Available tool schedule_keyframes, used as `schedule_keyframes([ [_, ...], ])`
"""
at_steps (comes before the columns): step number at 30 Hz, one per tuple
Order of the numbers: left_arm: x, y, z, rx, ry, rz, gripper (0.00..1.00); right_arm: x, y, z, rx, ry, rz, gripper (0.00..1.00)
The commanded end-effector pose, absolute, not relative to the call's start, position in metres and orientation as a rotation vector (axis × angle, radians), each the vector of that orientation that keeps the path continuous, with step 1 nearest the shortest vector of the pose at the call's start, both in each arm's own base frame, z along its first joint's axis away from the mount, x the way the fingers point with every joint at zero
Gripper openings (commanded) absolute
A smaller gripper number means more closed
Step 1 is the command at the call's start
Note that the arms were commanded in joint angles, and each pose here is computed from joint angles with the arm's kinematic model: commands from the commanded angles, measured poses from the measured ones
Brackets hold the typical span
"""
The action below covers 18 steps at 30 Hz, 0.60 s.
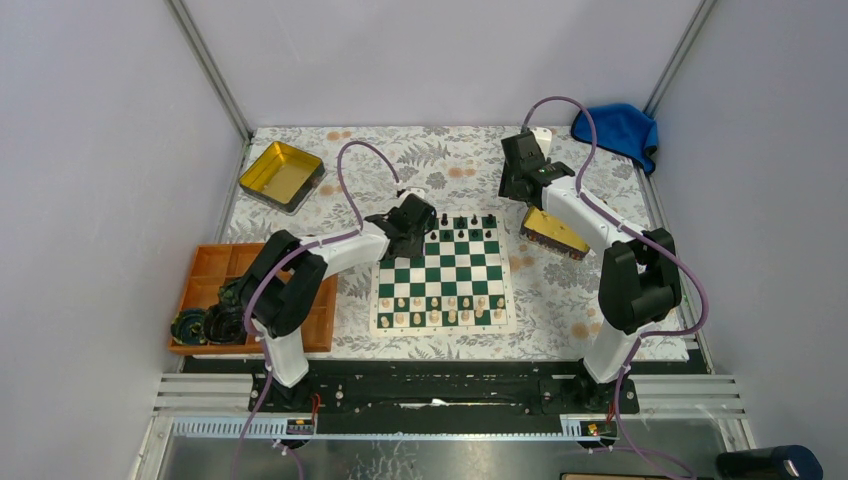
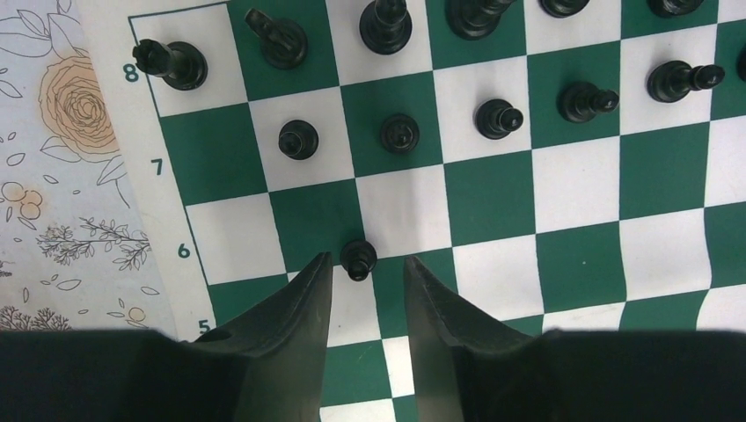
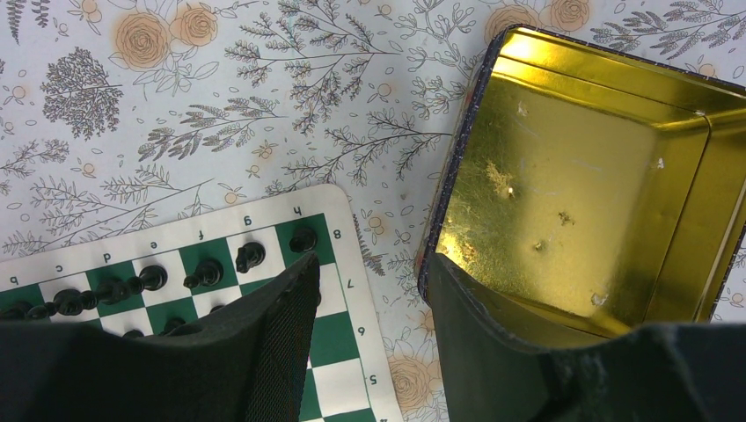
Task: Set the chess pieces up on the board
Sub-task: Pick up the chess piece from the chessboard.
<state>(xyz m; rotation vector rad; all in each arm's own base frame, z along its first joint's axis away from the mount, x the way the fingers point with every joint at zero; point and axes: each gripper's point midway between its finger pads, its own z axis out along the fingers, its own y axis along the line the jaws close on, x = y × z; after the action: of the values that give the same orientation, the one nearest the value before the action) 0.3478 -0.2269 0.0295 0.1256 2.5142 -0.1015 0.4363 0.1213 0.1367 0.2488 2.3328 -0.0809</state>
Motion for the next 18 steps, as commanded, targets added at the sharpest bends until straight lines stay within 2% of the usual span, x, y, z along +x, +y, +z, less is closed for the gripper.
schedule_keyframes([
  [1, 0.3641, -0.2348, 0.0386, 0.128, 2.454, -0.099, 0.41, 0.4429, 0.1231, 0.1582, 0.249, 2.273, -0.037, 0.55],
  [18, 0.3626, -0.2313, 0.0330, 0.131, 2.465, -0.078, 0.34, 0.4447, 0.1228, 0.1561, 0.250, 2.278, -0.043, 0.55],
])
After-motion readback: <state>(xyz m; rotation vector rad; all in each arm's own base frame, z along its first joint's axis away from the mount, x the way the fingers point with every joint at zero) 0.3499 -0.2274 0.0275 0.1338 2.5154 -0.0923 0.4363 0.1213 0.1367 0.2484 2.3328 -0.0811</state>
